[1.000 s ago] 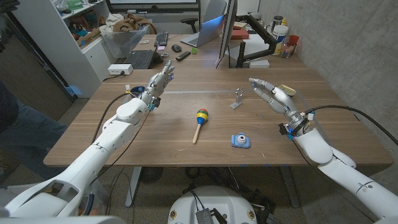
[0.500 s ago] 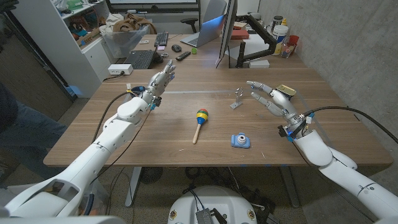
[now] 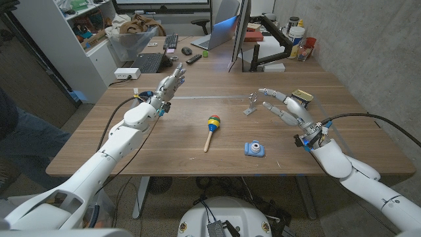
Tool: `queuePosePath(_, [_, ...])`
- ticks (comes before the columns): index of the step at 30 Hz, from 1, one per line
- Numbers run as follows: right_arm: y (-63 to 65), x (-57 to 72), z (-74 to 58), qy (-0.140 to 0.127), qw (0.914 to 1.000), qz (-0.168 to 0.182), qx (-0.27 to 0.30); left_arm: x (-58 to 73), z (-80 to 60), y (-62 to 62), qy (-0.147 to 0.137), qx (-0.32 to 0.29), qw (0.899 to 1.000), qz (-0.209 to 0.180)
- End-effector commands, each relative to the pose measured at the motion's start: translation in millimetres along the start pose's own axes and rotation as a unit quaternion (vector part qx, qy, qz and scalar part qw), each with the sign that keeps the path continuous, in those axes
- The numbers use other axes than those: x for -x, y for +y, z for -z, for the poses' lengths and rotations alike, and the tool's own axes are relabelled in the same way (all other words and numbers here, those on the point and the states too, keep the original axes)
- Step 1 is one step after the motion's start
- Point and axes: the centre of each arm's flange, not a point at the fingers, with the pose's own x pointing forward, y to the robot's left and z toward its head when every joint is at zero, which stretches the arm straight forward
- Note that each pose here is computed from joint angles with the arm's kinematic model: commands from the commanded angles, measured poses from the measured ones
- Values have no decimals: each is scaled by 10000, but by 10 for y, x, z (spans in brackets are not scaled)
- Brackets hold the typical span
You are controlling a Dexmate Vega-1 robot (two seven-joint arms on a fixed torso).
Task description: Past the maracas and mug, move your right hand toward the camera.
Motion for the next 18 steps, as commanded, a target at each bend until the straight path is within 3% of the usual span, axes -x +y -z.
queuePosePath(1, [41, 14, -77, -94, 9992, -91, 378, 17, 3, 6, -17, 3, 10000, 26])
queuePosePath(18, [127, -9, -91, -21, 9973, -275, 676, 56, 11, 27, 3, 3, 10000, -2])
